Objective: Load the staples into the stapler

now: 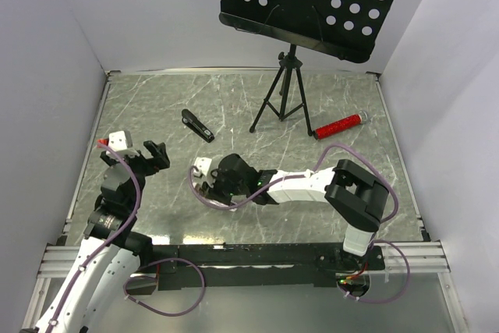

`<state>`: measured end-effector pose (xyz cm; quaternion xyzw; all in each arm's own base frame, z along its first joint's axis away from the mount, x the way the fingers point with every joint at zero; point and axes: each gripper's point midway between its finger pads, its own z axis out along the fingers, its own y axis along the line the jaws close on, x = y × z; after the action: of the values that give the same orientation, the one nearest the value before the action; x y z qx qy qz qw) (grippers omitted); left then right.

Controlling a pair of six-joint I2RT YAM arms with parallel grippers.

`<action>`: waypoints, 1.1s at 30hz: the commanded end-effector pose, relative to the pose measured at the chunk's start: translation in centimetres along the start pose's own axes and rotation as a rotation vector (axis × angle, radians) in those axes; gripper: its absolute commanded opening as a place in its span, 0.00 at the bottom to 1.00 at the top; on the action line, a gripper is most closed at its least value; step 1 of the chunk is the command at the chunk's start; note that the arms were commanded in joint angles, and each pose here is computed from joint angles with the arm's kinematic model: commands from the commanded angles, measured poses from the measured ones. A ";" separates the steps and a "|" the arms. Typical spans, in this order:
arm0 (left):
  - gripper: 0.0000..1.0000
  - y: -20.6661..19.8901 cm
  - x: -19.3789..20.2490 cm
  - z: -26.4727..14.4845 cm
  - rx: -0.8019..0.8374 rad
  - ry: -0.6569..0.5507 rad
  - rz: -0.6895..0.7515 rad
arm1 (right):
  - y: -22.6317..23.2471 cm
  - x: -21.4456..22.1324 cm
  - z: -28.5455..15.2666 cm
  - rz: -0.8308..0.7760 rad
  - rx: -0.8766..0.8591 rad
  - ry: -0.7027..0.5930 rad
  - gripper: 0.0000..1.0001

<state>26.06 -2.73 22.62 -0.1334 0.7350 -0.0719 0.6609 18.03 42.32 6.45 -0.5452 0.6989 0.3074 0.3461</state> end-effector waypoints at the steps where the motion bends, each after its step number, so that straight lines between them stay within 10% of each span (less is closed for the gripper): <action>1: 0.97 -0.1 -1.4 -0.2 -0.001 -0.054 -0.020 | -3.7 -5.7 0.3 0.049 0.187 -0.207 0.00; 29: 0.97 -1.3 -0.7 -0.2 0.039 -0.026 -0.004 | -10.9 -1.8 0.9 0.625 0.636 -0.245 0.00; 33: 0.97 -1.4 -0.6 -0.2 0.041 -0.023 -0.003 | -11.0 -1.6 0.2 0.637 0.659 -0.262 0.14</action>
<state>25.84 -3.91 22.68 -0.1180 0.7366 -0.0848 0.6605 28.67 41.55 5.71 -0.1608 0.8483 0.2178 0.4551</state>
